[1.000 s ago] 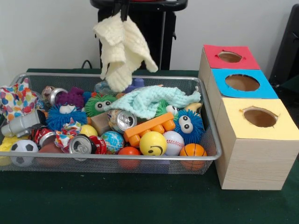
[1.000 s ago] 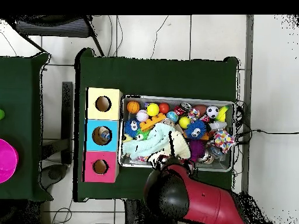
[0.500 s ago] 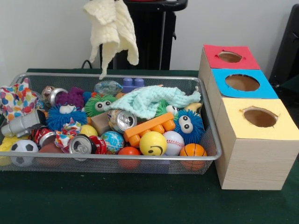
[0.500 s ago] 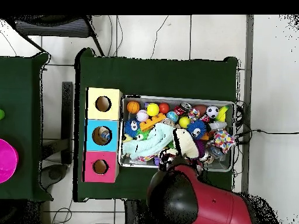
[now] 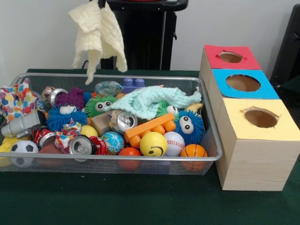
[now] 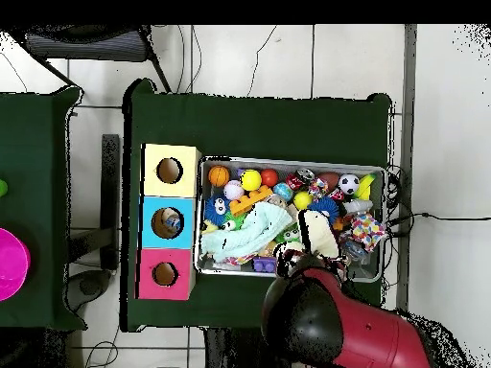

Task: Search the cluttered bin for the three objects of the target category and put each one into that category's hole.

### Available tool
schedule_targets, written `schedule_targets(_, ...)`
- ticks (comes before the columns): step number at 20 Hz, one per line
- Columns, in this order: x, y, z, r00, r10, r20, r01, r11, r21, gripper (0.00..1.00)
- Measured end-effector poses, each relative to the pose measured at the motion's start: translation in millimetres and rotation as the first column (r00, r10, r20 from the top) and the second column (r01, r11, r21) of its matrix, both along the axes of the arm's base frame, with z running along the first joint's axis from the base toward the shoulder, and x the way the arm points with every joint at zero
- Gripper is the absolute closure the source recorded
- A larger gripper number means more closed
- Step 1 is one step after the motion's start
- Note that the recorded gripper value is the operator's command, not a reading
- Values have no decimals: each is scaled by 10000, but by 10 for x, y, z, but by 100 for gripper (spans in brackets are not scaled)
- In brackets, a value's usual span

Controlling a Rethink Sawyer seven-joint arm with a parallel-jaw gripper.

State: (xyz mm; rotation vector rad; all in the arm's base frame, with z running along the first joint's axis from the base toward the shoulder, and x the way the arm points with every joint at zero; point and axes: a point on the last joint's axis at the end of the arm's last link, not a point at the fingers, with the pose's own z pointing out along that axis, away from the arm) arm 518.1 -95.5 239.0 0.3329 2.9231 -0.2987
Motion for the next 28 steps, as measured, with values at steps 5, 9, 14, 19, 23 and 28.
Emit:
schedule_targets(5, 42, 31, -165, 9997, 168, 204, -168, 9999, -27, 100)
schedule_targets(9, 66, 221, -217, 9985, 517, 163, -517, 9987, 5, 100)
schedule_targets(14, 139, 603, -194, 9939, 1078, 245, -1081, 9941, 90, 100)
schedule_targets(19, 262, 941, -143, 9876, 1504, 453, -1512, 9884, 165, 100)
schedule_targets(23, 370, 1066, -173, 9863, 1553, 558, -1571, 9872, 282, 100)
schedule_targets(28, 491, 1093, -360, 9853, 1451, 903, -1488, 9882, 354, 100)
